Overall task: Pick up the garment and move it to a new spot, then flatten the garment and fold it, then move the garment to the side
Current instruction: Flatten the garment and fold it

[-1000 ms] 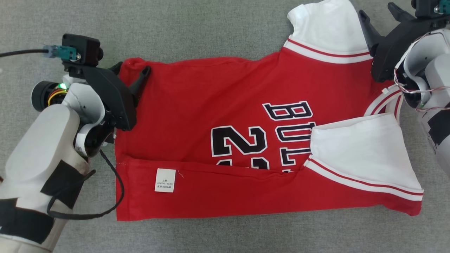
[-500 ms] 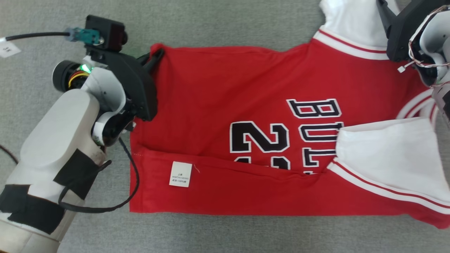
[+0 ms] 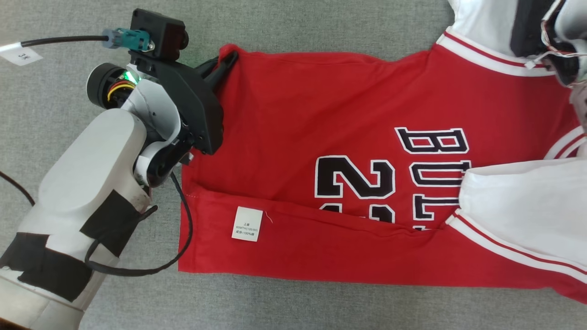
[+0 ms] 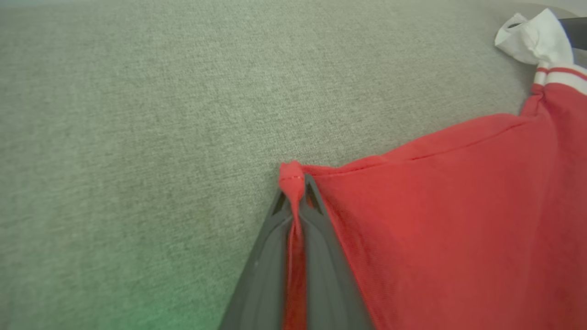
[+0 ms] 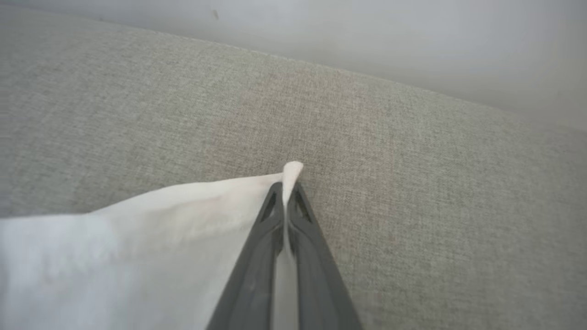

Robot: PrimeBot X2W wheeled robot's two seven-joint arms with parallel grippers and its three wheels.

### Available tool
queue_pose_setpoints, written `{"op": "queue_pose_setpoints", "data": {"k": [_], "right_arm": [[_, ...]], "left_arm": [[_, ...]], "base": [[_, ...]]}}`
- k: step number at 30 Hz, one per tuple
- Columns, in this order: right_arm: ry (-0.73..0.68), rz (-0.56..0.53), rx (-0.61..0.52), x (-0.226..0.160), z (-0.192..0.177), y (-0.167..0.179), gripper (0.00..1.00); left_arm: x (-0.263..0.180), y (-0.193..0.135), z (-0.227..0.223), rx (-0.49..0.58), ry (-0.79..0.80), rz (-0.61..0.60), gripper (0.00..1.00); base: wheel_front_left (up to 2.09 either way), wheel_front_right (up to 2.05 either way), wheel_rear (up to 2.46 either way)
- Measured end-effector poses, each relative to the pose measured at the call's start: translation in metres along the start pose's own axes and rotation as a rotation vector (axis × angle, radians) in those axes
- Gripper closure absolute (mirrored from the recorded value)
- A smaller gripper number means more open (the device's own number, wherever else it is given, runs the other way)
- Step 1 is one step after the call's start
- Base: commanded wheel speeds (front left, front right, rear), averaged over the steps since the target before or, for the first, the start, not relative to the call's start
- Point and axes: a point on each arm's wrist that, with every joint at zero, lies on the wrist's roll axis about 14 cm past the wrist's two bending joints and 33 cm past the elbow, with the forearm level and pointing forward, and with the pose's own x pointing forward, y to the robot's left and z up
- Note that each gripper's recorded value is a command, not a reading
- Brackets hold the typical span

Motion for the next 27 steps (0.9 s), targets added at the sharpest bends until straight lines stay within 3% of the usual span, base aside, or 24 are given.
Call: {"op": "queue_pose_setpoints", "data": {"k": [12, 21, 27], "right_arm": [[-0.283, -0.022, -0.015, -0.049, 0.037, -0.019, 1.00], [-0.488, 0.012, -0.011, -0.107, 0.043, -0.022, 1.00], [-0.563, 0.064, -0.001, -0.141, 0.025, -0.010, 1.00]], "left_arm": [[-0.011, 0.002, 0.019, -0.026, -0.104, 0.037, 1.00], [-0.019, -0.008, 0.028, -0.038, -0.155, 0.046, 1.00], [-0.027, -0.017, 0.035, -0.059, -0.203, 0.044, 1.00]], "base": [[0.00, 0.00, 0.00], [0.00, 0.00, 0.00], [0.00, 0.00, 0.00]]}}
